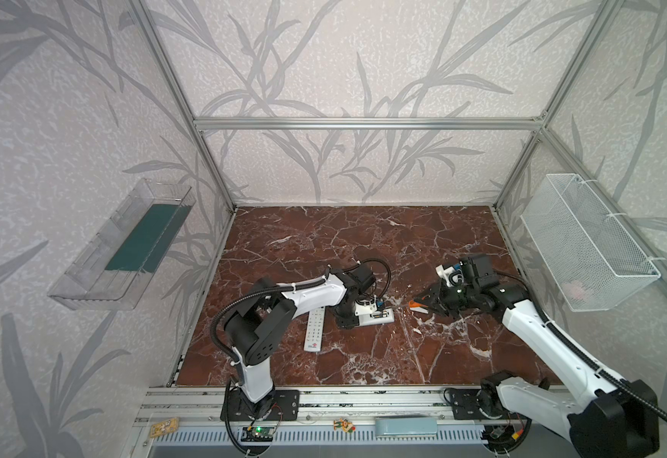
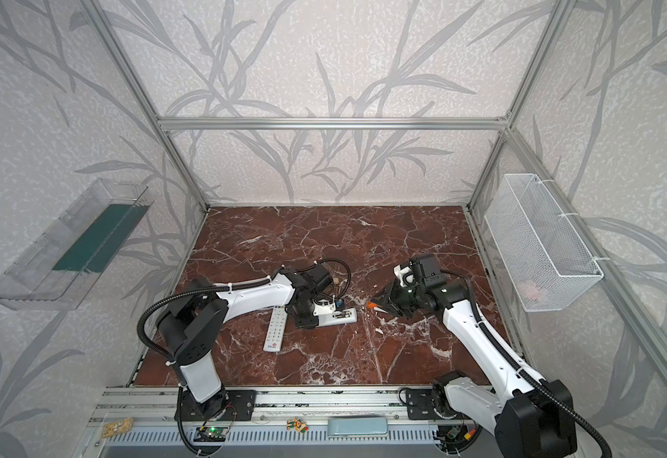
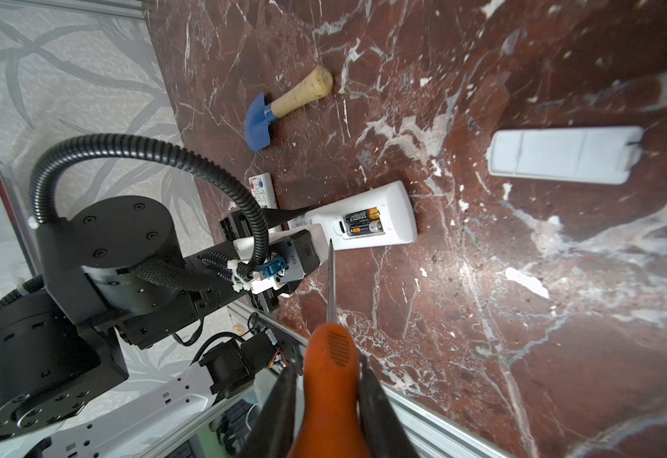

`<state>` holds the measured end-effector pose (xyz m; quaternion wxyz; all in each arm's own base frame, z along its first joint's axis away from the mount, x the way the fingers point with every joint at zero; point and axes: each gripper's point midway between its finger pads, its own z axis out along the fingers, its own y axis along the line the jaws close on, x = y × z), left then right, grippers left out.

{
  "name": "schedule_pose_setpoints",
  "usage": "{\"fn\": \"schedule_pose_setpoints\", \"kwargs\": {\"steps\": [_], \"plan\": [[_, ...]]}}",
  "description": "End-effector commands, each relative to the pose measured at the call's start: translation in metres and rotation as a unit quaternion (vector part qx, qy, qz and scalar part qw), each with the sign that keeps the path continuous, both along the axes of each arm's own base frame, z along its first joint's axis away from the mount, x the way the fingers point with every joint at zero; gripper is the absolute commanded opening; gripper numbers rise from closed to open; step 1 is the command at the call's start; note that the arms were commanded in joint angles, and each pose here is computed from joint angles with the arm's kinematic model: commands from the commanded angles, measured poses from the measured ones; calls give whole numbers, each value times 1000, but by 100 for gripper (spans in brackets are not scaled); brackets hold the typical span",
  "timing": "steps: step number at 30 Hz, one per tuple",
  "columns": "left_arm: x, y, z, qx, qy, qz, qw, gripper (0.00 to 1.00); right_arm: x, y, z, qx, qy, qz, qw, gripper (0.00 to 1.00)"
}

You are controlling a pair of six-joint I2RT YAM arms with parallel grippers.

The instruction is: Unload the batteries from the remote control

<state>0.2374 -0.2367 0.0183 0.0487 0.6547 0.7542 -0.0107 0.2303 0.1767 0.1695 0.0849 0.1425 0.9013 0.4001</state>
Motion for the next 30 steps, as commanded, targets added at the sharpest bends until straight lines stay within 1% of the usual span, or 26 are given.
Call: {"fn": "schedule_pose_setpoints", "kwargs": {"steps": [1,4,6,9,11,13,16,20,22,24,28,29,30], "plan": [[-2,-16,13,-29,24,-2,999,19,-2,-12,10,-43,-29,12,999,0],[-14,-29,33,-65,85,22,994,19,3,-16,19,-55,-56,10,997,0],[-22,-37,46,-87,134,53,986,19,6,-19,23,-72,-67,19,995,0],[-36,-46,61,-100,209,104,967,18,13,-20,27,-93,-85,43,991,0],[-49,-52,67,-104,263,122,952,17,18,-19,28,-98,-90,49,990,0],[-55,-56,72,-105,299,146,937,16,25,-16,32,-100,-99,60,988,0],[-63,-64,78,-114,356,181,910,16,33,-11,32,-102,-103,73,987,0],[-68,-78,89,-147,425,217,866,15,41,-4,22,-114,-96,94,984,0],[-69,-86,98,-172,460,228,841,14,42,1,14,-125,-91,109,982,0],[-69,-91,102,-185,485,242,820,14,43,5,7,-141,-87,122,979,0],[-63,-102,110,-220,536,270,769,13,45,11,-6,-185,-72,151,968,0],[-61,-103,110,-225,543,275,761,13,45,12,-9,-193,-67,158,966,0],[-60,-104,108,-226,547,279,756,13,46,12,-12,-200,-63,163,964,0]]}}
